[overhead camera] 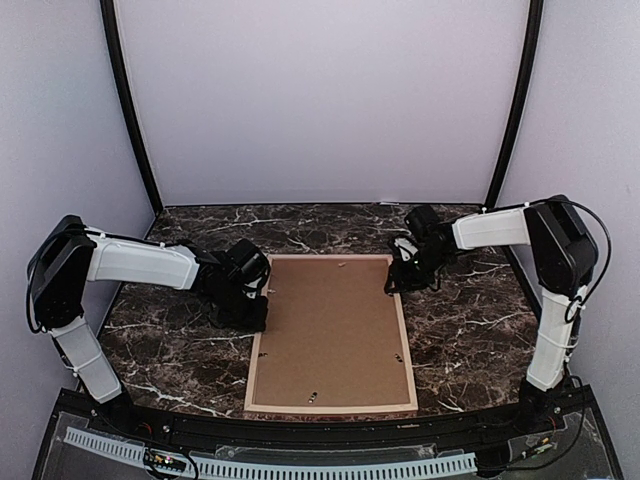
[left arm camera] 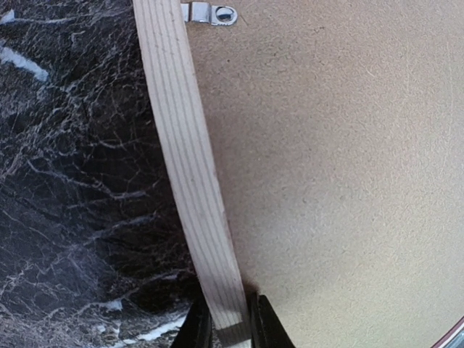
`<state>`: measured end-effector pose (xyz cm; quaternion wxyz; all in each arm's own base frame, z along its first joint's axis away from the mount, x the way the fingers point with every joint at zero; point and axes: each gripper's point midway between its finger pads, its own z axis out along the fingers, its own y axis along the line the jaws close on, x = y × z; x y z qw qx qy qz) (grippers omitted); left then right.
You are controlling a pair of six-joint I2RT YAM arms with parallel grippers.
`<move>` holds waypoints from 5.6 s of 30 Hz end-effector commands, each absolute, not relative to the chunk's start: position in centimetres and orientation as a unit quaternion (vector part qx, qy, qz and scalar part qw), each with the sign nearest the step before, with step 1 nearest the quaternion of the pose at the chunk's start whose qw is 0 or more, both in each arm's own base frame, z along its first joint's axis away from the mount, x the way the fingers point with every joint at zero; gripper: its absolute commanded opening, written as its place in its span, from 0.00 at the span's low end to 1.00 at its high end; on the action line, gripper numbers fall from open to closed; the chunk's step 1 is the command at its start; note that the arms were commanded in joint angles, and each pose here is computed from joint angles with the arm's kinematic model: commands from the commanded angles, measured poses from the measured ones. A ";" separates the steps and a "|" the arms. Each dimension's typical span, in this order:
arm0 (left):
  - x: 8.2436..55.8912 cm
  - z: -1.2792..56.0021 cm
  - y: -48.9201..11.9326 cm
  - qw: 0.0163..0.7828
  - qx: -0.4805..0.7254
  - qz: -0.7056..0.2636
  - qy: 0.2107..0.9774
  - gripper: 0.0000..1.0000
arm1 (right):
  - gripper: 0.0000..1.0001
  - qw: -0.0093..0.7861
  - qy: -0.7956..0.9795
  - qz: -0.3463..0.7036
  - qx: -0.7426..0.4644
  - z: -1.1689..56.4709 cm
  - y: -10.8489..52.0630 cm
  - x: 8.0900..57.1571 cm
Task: Put the photo into the frame
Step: Press the fastener onto the backboard.
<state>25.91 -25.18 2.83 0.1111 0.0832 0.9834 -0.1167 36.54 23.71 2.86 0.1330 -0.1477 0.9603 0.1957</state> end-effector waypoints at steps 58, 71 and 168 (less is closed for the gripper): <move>23.3 0.8 -24.8 0.063 0.105 -0.113 0.986 0.00 | 0.44 0.126 0.970 0.136 -0.159 3.9 21.0 35.5; 23.7 0.9 -24.6 0.085 0.066 -0.122 0.987 0.00 | 0.47 0.104 0.974 0.136 -0.148 3.8 19.9 32.9; 23.4 0.8 -24.9 0.079 0.077 -0.130 0.985 0.00 | 0.54 0.150 0.973 0.127 -0.124 3.3 23.1 36.6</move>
